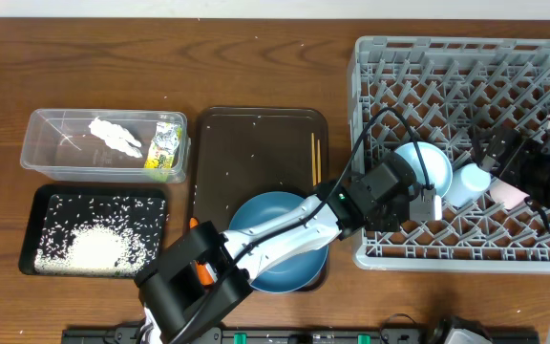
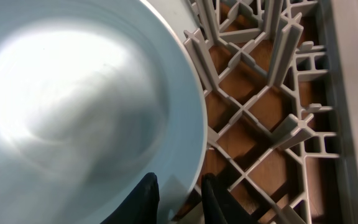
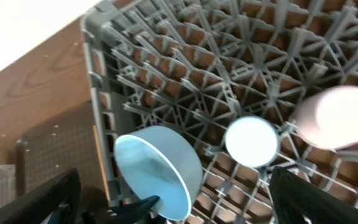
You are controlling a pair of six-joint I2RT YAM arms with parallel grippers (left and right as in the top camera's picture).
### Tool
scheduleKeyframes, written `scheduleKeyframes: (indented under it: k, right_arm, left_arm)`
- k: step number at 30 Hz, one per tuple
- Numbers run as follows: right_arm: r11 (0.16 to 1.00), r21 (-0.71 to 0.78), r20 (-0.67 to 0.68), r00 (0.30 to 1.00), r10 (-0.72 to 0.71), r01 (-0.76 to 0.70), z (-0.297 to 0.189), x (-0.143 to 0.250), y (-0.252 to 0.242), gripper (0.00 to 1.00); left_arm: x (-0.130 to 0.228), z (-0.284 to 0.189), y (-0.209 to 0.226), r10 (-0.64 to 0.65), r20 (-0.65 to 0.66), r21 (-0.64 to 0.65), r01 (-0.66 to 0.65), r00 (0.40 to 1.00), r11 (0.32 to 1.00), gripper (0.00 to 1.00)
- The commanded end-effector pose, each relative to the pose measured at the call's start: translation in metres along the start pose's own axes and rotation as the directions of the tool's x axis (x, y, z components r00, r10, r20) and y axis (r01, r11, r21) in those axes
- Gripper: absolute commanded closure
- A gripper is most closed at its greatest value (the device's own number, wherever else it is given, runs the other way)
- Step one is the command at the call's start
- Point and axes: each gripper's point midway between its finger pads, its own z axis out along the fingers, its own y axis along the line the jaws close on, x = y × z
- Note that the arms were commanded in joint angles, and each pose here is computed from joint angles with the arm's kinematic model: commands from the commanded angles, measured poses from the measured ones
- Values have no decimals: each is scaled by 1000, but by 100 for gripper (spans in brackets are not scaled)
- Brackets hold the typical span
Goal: Sort waste into correct bins and load items into the dishwasher rack
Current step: 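Lower the bowl into the dish rack and open the left gripper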
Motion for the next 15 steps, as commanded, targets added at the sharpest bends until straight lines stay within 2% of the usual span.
scheduleKeyframes:
  k: [1,3,4,5,15]
  right_arm:
    - [998,-50,42,999,-31,33,-13,-6,11,10]
    - [998,-50,46,998,-33,35,-14,-6,11,9]
    - [998,-51,49,998,-34,36,-15,-6,12,9]
    - [998,-51,51,998,-35,37,-16,-6,12,9]
    - [990,-110,150,986,-70,87,-30,-21,28,9]
  left_arm:
    - [4,3,0,-6,-8,4,6,1000,1000,75]
    - [3,3,0,-5,-4,3,5,1000,1000,72]
    - [3,3,0,-4,-2,2,4,1000,1000,59]
    - [2,3,1,-4,1,0,4,1000,1000,55]
    - [-9,3,8,6,45,-31,-5,999,1000,55]
